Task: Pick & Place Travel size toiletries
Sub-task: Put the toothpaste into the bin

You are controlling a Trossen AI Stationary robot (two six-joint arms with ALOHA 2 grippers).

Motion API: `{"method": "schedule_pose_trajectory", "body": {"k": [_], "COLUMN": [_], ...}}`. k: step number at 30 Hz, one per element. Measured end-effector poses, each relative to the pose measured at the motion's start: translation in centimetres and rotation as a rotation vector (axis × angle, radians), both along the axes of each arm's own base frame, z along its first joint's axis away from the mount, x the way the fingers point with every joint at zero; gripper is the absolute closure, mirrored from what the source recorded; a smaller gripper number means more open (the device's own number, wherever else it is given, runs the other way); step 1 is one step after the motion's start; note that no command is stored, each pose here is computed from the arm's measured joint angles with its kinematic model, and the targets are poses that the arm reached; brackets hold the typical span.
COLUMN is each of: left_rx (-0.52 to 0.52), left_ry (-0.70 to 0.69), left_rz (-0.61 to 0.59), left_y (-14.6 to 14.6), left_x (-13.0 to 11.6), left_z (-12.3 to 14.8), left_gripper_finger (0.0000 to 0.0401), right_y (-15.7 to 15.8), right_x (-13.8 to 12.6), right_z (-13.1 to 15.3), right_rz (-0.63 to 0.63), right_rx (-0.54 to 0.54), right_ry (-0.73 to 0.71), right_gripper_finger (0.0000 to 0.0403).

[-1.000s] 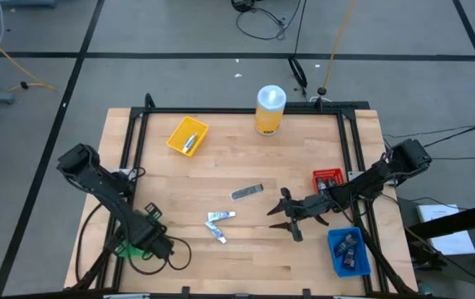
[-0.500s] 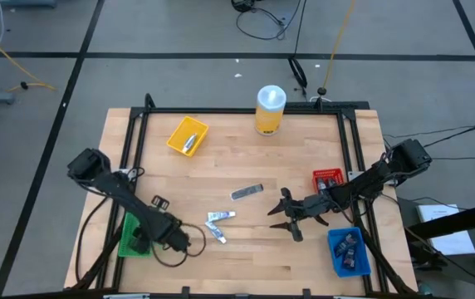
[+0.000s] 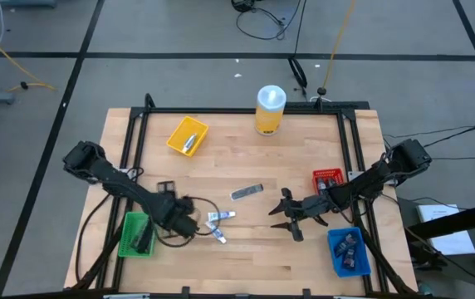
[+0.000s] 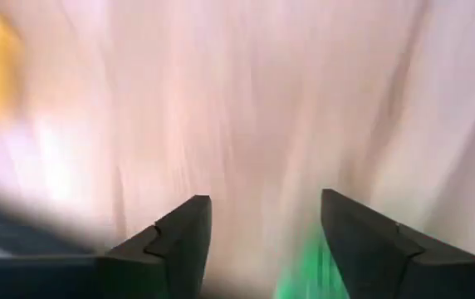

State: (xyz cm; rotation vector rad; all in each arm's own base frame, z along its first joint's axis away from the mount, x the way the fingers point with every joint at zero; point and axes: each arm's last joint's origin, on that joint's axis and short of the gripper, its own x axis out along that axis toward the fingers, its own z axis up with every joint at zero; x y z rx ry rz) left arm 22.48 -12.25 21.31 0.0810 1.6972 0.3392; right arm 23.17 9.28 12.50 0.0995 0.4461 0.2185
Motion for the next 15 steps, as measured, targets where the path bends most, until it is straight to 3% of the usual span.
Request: {"method": "schedule_pose_trajectory", "body": {"k": [4, 9, 12, 15], "left_rx": [0.077, 0.043, -0.035, -0.138], "left_ry": [-0.398, -0.828, -0.972, -1.000], "left_rz": [-0.080, -0.074, -0.159, -0.269], "left_y": [-0.3, 0.2, 1.2, 2.1], "left_x": [2.8, 6.8, 8.3, 8.8], "left_z": [-0.2, -1.0, -1.6, -2.2], "left_gripper_finger": [0.0205, 0.0230, 0.0229, 0.0207], "right_y": [0.0, 0.0, 0.0, 0.0], "right_x": [0.0, 0.0, 0.0, 0.0], "right_z": [0.0, 0.0, 0.0, 0.0], "right_rz": [-0.001, -0.002, -0.003, -0.003], "right_rx": [0.002, 0.001, 0.000, 0.000], "right_ry": [-0.005, -0.005, -0.005, -0.005], "right_gripper_finger": [0.0202, 0.0202, 0.0202, 0.0202]}}
